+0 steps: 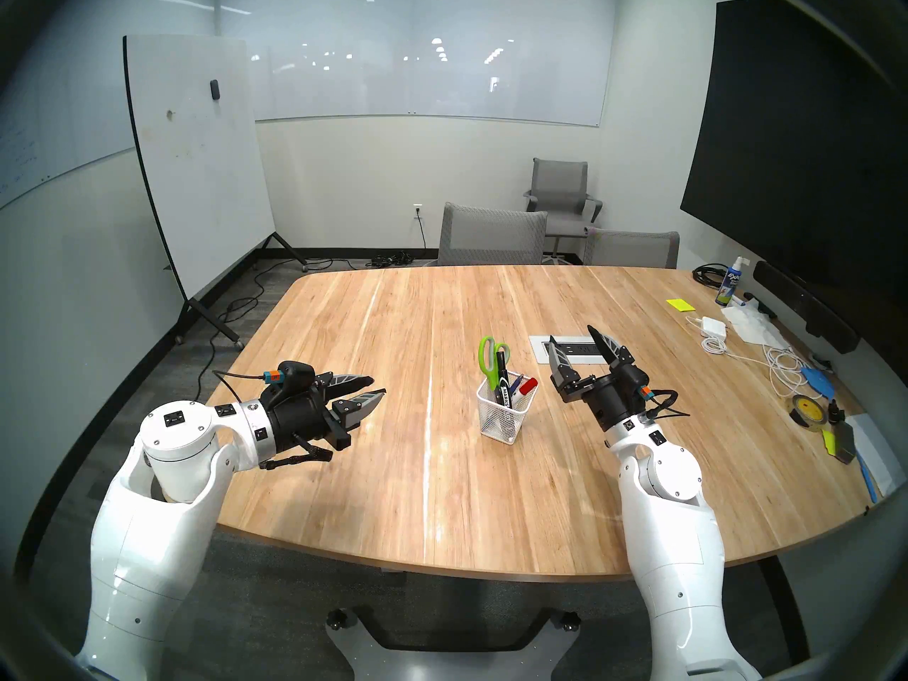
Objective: Place the pen, the marker, and the scissors into the pen holder
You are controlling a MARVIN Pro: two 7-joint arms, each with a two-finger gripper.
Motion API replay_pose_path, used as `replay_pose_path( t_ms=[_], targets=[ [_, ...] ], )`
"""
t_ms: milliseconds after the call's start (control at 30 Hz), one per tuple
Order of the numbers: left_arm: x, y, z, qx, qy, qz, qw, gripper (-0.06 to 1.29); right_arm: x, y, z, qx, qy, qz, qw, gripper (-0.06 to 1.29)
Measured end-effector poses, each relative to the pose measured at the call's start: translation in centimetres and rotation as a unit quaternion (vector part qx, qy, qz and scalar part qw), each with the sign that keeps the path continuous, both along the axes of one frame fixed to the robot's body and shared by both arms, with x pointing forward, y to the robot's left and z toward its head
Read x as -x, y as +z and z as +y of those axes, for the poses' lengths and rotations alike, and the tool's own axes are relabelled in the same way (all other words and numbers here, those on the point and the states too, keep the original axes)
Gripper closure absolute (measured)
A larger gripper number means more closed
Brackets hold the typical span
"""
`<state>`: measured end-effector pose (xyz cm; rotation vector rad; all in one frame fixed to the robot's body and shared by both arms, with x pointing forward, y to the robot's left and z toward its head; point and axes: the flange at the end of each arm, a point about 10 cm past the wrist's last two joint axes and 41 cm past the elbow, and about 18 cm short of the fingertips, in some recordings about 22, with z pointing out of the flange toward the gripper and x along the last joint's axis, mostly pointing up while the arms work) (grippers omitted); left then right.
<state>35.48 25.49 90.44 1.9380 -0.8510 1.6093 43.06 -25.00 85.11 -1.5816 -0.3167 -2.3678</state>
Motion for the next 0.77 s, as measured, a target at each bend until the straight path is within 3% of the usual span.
replay_pose_path(
  t_ms=[333,767],
  targets=[
    [0.0,0.0,0.0,0.000,0.000,0.000,1.0000,0.68,-0.2,0.9,-1.2,-0.048,-0.022,-0.004,0.9986,0.01],
    [0.0,0.0,0.0,0.000,0.000,0.000,1.0000,0.68,-0.2,1.1,-1.0,-0.056,-0.018,-0.010,0.9982,0.01]
  ],
)
